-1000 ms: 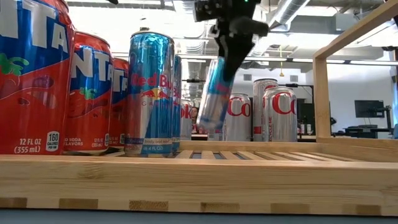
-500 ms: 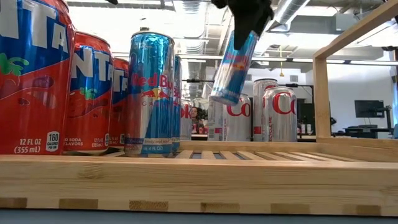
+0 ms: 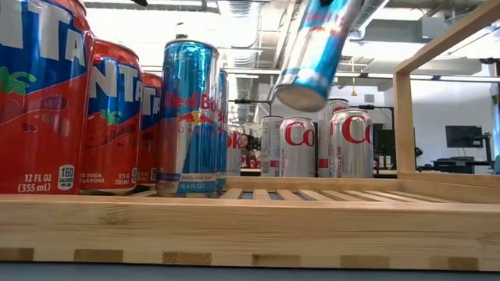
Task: Place canned beverage on shelf
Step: Put the blue soda can on the shelf aligned with the other blue soda can
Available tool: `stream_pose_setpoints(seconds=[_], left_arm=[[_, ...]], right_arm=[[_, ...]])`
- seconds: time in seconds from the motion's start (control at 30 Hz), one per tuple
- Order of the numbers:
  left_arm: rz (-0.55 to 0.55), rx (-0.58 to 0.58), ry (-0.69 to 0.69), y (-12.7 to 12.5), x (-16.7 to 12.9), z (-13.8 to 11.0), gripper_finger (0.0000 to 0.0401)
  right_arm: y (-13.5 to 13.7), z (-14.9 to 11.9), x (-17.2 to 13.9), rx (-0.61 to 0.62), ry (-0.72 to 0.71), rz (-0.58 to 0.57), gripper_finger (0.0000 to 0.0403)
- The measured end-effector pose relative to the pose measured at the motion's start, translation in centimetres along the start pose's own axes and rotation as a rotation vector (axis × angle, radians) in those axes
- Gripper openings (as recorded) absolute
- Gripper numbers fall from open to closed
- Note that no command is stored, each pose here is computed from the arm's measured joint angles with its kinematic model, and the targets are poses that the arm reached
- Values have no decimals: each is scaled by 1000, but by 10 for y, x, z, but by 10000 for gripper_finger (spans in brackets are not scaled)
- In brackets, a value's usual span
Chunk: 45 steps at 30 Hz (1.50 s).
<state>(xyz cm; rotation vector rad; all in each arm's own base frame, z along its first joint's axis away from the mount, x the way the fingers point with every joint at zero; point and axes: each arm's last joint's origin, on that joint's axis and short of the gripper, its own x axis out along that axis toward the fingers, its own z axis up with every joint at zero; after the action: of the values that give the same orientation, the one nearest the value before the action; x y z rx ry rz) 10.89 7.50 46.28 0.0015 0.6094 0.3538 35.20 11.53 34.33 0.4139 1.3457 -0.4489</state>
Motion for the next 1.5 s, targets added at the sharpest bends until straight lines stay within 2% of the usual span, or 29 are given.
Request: stream_pose_setpoints(seconds=[0.17,0.27,0.53,0.6,0.77,1.23,1.5], left_arm=[[0,0,0,0,0,0,291],[0,0,0,0,0,0,291],[0,-1,0,0,0,0,291],[-1,-9,1,0,0,0,291],[-1,-15,2,0,0,0,291],[-3,-24,7,0,0,-1,291],[-2,-25,8,0,1,0,291]], right_arm=[[17,-14,5,37,51,32,176],[26,-13,9,31,45,45,175],[61,4,26,-88,42,102,174],[67,4,35,-119,61,155,174],[67,-1,42,-106,115,73,174],[74,2,49,-157,-30,0,174],[84,1,78,-217,67,-12,174]])
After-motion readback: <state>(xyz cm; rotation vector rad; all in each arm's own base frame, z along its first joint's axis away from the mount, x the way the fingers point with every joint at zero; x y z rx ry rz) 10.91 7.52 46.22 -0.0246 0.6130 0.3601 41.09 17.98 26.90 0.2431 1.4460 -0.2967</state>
